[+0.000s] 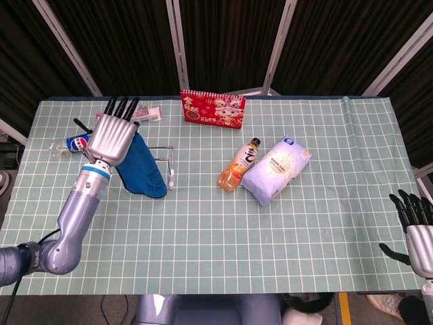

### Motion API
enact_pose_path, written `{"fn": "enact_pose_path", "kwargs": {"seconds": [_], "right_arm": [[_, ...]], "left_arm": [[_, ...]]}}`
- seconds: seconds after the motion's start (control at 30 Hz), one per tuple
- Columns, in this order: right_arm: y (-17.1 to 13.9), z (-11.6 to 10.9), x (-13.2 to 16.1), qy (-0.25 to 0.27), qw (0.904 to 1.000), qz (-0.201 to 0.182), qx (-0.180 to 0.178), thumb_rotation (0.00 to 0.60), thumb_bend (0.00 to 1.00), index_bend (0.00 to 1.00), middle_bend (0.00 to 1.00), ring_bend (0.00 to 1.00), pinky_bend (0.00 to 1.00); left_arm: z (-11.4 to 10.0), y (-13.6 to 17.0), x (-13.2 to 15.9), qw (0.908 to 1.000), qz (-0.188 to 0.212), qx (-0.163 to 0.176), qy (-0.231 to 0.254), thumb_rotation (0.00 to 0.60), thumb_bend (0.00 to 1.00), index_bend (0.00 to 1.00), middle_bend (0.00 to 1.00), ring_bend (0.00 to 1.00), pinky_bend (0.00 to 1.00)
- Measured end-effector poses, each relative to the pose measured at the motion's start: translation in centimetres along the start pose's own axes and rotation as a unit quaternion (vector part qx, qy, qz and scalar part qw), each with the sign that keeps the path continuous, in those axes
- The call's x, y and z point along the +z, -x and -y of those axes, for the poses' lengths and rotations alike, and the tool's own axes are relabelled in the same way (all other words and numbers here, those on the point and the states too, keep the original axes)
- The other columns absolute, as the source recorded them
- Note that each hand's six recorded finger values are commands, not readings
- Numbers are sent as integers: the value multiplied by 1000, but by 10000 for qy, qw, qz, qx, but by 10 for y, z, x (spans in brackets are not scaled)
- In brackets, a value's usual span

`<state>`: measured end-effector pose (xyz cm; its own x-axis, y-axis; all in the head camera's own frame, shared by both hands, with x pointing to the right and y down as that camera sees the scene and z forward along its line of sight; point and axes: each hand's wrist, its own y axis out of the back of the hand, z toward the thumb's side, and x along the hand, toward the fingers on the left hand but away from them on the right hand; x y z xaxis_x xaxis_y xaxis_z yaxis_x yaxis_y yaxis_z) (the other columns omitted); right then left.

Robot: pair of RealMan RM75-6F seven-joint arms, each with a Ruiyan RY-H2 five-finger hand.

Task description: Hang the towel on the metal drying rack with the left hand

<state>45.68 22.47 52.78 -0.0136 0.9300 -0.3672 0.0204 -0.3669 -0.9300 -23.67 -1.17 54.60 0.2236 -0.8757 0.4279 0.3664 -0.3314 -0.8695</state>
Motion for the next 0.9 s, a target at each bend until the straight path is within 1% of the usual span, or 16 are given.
{"fn": "enact_pose_path", "kwargs": {"seconds": [0.17,0.33,0.57,0.9], "right_arm": [[1,2,-1,-24,10000,37,24,600,0,74,0,0,0],[2,5,-3,-76,9999,105,62,600,0,74,0,0,0],[4,9,-4,-139,9997,182,112,600,0,74,0,0,0],[9,17,-8,-249,9989,342,223,600,0,75,0,0,0]], "left_arm": [[-1,-12,2,9999,9,7,-155,600,487,862,0,0,0],[8,-28,5,9998,77,-91,-170,600,484,863,0,0,0],[30,-53,8,9996,71,-281,-61,600,483,862,0,0,0],[66,-84,16,9976,67,-582,372,600,484,862,0,0,0]]}}
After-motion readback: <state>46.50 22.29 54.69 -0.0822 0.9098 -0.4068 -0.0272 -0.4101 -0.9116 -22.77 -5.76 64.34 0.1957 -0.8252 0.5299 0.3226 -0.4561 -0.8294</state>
